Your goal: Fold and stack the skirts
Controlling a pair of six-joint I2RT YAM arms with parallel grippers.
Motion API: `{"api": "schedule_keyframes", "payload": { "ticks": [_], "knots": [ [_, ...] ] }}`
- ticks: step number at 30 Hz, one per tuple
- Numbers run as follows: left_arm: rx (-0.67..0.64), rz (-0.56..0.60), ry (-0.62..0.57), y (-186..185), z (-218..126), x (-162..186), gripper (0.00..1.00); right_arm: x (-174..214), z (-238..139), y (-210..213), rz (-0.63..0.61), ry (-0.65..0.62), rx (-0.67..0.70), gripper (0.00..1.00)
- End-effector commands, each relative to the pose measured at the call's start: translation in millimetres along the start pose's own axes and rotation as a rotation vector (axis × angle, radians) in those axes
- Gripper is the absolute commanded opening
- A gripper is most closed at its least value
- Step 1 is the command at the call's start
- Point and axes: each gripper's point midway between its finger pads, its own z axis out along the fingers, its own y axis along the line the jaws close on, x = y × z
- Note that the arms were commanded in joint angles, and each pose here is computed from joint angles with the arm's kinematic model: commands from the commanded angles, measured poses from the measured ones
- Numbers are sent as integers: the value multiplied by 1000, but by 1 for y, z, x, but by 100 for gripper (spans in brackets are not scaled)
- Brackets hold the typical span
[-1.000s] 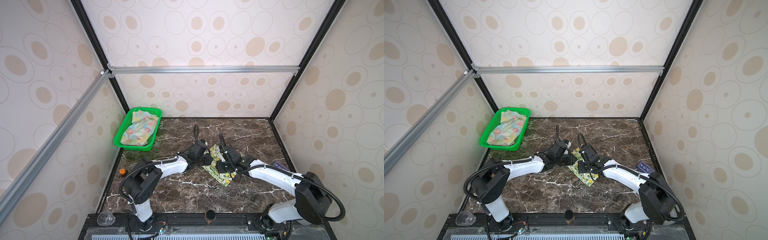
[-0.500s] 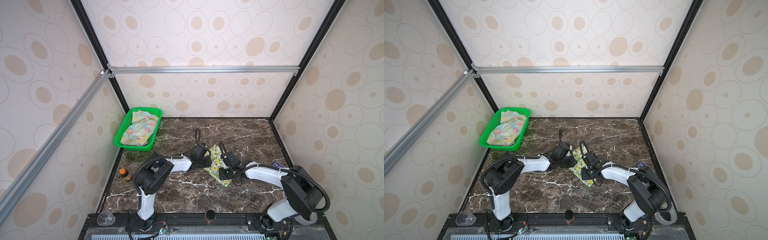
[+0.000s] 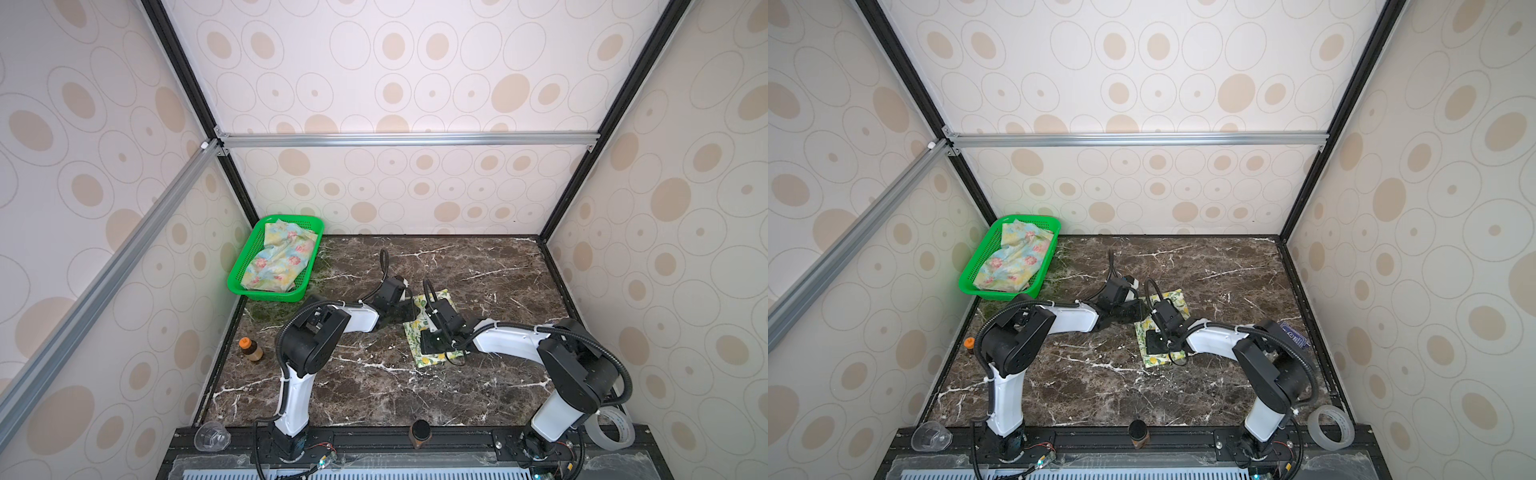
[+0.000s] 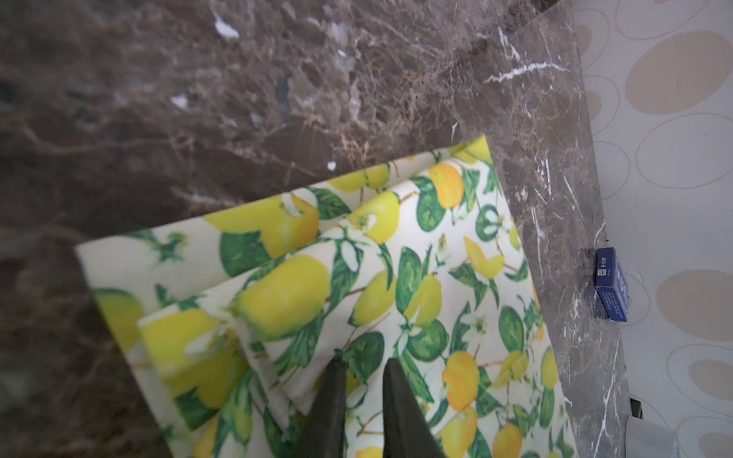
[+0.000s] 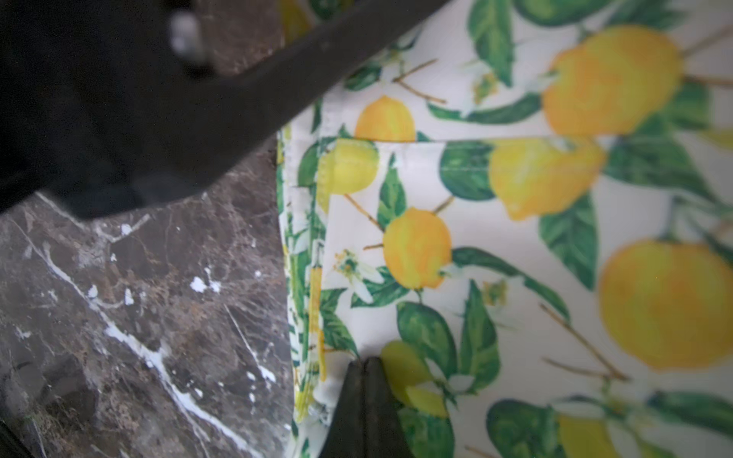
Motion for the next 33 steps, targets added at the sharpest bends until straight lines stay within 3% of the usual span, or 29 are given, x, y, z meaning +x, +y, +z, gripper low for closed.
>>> {"api": "schedule_keyframes", "payload": {
  "ticks": [1,7,12,22,28,33],
  "knots": [
    [-91,36,-18,26,6,-15,19,27,19,1,21,136,31,0],
    [-42,109,-133,-14,-22,-63,20,-19,-7,31,-6,6,-33,0],
    [20,97,-139,-34,-46,-62,21,-33,-41,30,-24,-50,-45,0],
    [43,83,-54,-48,-71,1,22,-73,-83,-34,62,-180,-6,0],
    [36,80,95,-53,-52,67,20,-114,-74,-69,116,-211,-41,0],
    [26,59,129,-50,-47,97,20,-131,-56,-86,118,-205,-2,0]
  ]
}}
